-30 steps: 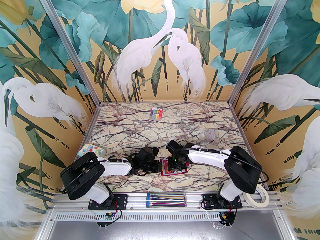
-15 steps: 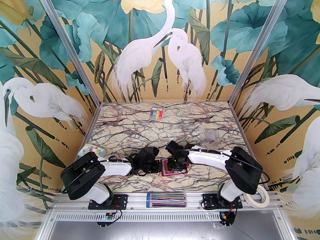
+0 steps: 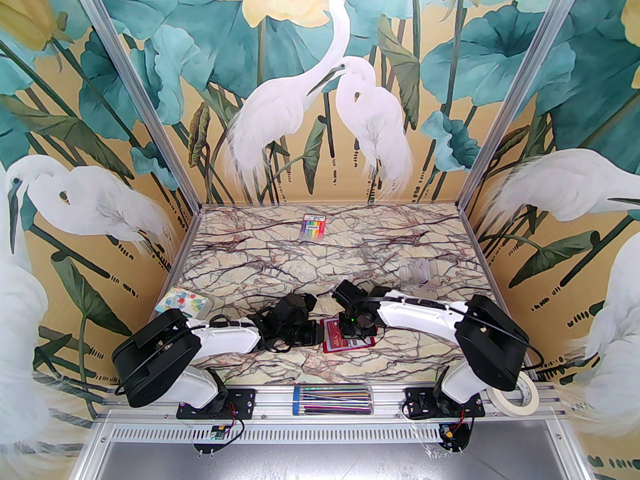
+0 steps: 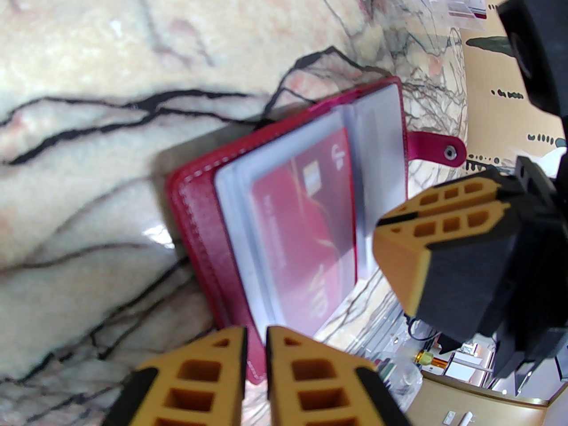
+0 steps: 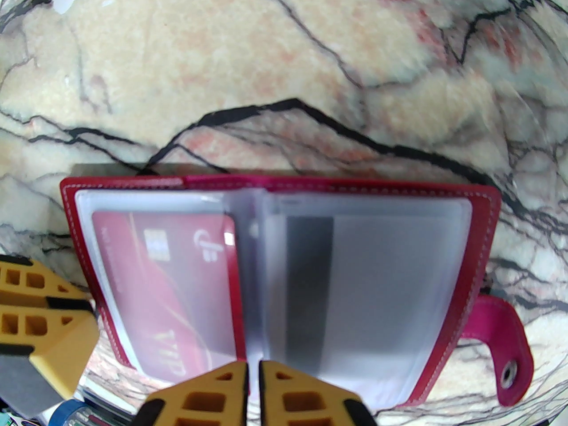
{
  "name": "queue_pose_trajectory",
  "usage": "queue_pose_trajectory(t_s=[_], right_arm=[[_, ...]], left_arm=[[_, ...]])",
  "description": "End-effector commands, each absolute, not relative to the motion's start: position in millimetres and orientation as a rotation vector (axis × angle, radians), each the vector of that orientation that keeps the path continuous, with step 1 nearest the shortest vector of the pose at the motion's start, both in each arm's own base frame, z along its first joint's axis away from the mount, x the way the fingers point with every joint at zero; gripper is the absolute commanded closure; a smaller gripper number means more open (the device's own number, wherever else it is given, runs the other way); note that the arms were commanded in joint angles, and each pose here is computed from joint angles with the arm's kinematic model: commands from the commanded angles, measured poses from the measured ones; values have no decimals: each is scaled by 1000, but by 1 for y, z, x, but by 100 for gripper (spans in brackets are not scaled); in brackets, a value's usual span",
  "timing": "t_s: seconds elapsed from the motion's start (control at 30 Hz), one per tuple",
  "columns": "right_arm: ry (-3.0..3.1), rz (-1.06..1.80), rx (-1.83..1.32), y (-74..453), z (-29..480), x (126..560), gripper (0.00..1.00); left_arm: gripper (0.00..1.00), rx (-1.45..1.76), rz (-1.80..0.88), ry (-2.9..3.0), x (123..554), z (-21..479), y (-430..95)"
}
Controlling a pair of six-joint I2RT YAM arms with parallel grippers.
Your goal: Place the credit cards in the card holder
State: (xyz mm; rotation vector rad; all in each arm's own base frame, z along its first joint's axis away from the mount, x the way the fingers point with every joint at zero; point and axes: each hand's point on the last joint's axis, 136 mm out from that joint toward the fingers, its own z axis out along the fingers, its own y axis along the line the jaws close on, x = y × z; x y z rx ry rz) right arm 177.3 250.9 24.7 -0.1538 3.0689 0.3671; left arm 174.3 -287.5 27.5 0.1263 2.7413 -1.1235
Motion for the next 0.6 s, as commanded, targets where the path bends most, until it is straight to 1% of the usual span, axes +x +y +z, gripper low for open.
queue_pose_trajectory(t_s=[0.0, 0.17, 0.23, 0.27, 0.37, 0.5, 0.57], right_arm=[[3037, 389, -174, 258, 27, 188, 92], [3032, 384, -162, 257, 26, 191, 94], [3007, 398, -161, 257, 32, 193, 94], [2989, 395, -157, 255, 37, 195, 92], [2940, 336, -130, 240, 52, 201, 81], [2885, 178, -114, 208, 74, 207, 66], [2873, 91, -115, 192, 81, 207, 61]], left_arm=[[84, 110, -1101, 2742, 172, 29, -283], [79, 103, -1096, 2732, 174, 32, -282], [76, 97, -1091, 2730, 174, 31, -282], [75, 92, -1086, 2729, 174, 31, -280], [74, 82, -1075, 2721, 175, 31, -278], [67, 63, -1056, 2709, 177, 31, -274], [63, 54, -1048, 2701, 177, 32, -271]])
